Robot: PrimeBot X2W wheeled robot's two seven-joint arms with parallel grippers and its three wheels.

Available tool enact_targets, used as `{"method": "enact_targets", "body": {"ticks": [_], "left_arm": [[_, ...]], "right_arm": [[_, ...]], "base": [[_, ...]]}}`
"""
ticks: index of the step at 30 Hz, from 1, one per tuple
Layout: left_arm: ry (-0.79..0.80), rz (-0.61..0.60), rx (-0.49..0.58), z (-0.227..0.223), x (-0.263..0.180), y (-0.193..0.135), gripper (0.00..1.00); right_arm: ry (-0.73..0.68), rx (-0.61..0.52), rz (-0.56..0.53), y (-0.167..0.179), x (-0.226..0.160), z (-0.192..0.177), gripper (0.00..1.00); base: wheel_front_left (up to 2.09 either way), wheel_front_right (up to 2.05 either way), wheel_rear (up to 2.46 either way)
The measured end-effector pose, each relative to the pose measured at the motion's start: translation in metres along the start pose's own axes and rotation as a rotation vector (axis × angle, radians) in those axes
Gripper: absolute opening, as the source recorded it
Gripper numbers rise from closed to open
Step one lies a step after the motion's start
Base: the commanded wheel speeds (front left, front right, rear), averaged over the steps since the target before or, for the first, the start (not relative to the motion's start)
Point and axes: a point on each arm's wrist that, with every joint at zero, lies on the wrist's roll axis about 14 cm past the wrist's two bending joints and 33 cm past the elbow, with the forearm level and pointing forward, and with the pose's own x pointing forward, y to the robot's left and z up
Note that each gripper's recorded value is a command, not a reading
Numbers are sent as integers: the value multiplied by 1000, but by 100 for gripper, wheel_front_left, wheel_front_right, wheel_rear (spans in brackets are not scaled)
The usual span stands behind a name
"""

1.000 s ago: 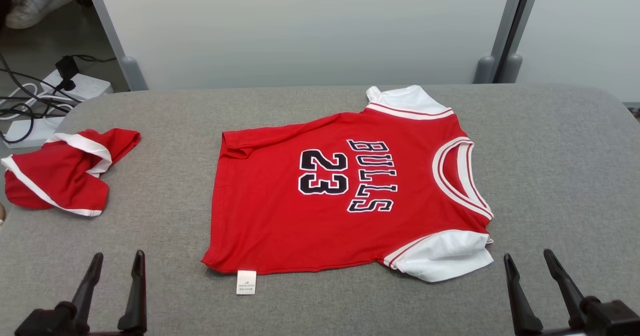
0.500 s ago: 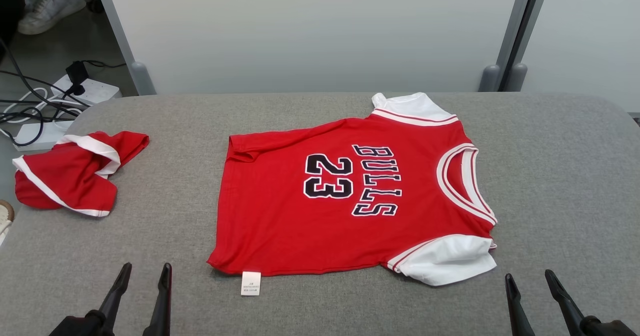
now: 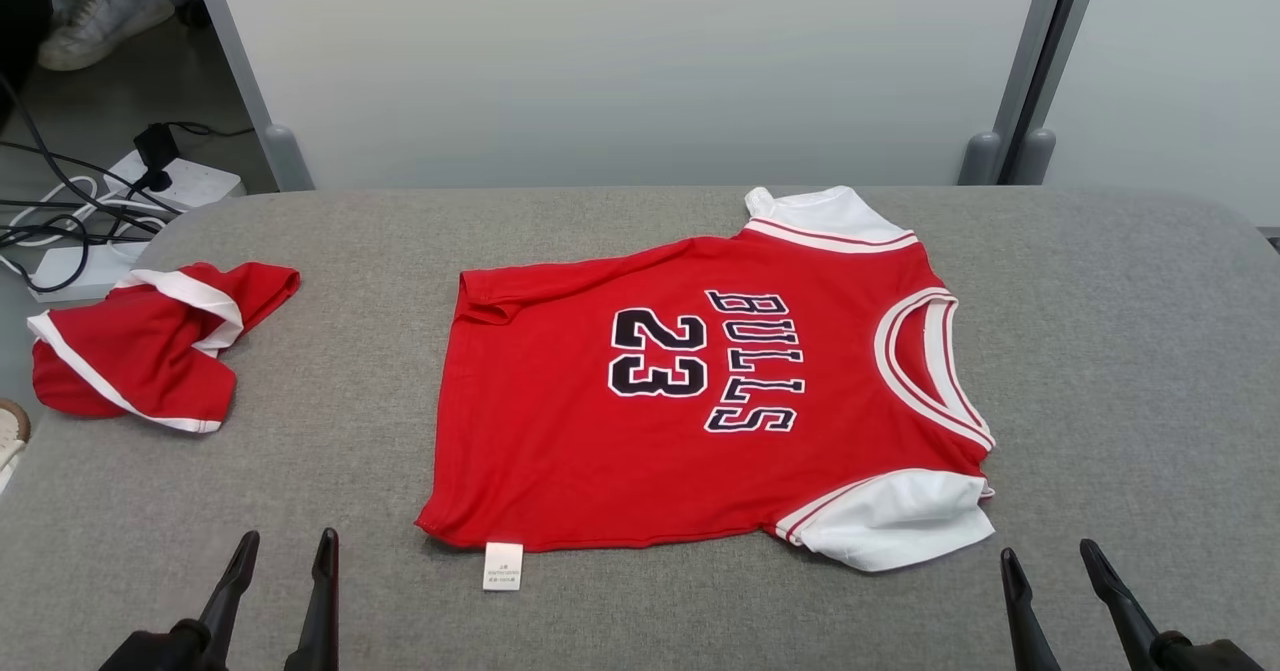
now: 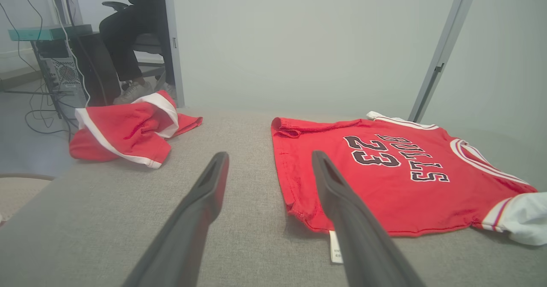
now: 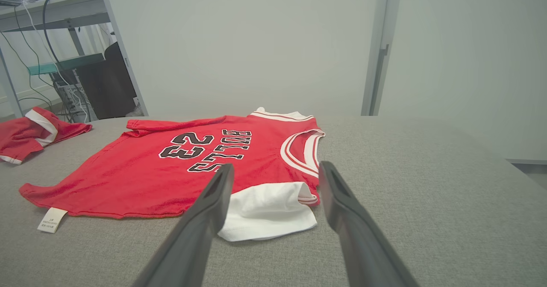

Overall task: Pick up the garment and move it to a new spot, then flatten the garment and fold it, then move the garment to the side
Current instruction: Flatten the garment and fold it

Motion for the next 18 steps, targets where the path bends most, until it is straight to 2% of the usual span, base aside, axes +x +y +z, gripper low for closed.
{"method": "enact_targets", "body": {"ticks": [12, 18], "left_arm": [[5, -20, -6, -3, 7, -5, 100], [43, -104, -37, -13, 21, -33, 100]], "right_arm": [[16, 2, 15, 5, 2, -4, 100], [71, -6, -26, -10, 8, -13, 100]], "base": [[0, 0, 0], [0, 0, 0]]}}
